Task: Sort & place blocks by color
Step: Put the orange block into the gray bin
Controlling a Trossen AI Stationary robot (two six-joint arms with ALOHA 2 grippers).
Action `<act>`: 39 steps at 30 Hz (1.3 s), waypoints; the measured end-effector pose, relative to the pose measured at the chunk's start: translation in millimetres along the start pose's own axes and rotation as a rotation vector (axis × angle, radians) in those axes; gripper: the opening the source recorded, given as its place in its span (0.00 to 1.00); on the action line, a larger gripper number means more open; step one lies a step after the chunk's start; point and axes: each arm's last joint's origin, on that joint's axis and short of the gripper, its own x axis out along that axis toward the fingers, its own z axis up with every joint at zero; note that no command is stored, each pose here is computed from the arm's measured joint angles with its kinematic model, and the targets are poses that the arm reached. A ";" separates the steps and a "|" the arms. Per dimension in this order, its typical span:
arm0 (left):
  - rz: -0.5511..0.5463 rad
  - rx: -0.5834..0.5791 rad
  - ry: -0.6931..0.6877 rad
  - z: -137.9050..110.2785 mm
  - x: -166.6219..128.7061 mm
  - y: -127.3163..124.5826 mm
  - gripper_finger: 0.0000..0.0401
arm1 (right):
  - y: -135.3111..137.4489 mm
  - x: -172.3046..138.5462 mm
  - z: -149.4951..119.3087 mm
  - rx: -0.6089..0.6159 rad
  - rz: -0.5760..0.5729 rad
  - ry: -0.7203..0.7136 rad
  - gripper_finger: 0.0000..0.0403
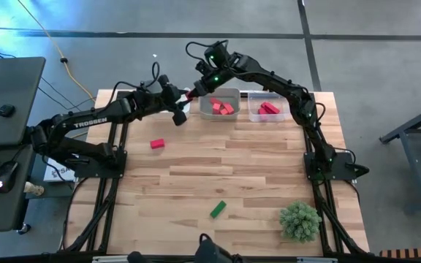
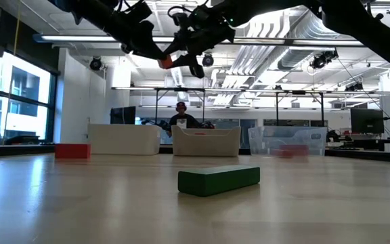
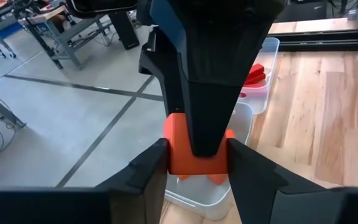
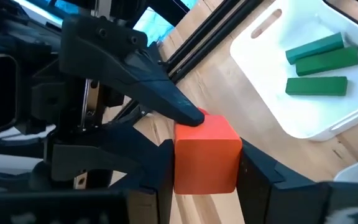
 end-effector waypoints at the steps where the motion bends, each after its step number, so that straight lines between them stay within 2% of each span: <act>1: 0.003 -0.007 0.001 0.0 0.0 0.0 0.35 | -0.1 0.0 -0.2 -0.010 -0.001 0.001 0.27; 9: 0.020 -0.013 0.003 0.0 -0.1 0.7 0.44 | -8.8 -4.6 -5.9 -0.062 -0.043 0.062 0.27; 12: 0.021 -0.051 0.003 0.0 -0.1 0.8 0.46 | -15.6 -8.7 -9.3 -0.078 -0.091 0.097 0.27; 15: 0.030 -0.102 0.005 -0.1 -0.1 1.1 0.48 | -24.1 -13.8 -12.7 -0.105 -0.184 0.130 0.27; 20: 0.071 -0.106 0.014 -0.5 -0.1 2.3 0.49 | -39.5 -24.7 -16.9 -0.151 -0.373 0.186 0.27; 30: 0.067 -0.204 0.011 -0.5 -0.2 2.2 0.49 | -56.8 -37.8 -15.5 -0.270 -0.702 0.221 0.27; 34: 0.066 -0.239 0.018 -1.2 -0.4 1.9 0.49 | -58.3 -39.1 -14.7 -0.309 -0.775 0.227 0.27; 39: 0.060 -0.239 0.065 -5.7 -0.5 0.7 0.49 | -66.9 -34.7 -15.8 -0.316 -0.803 0.254 0.27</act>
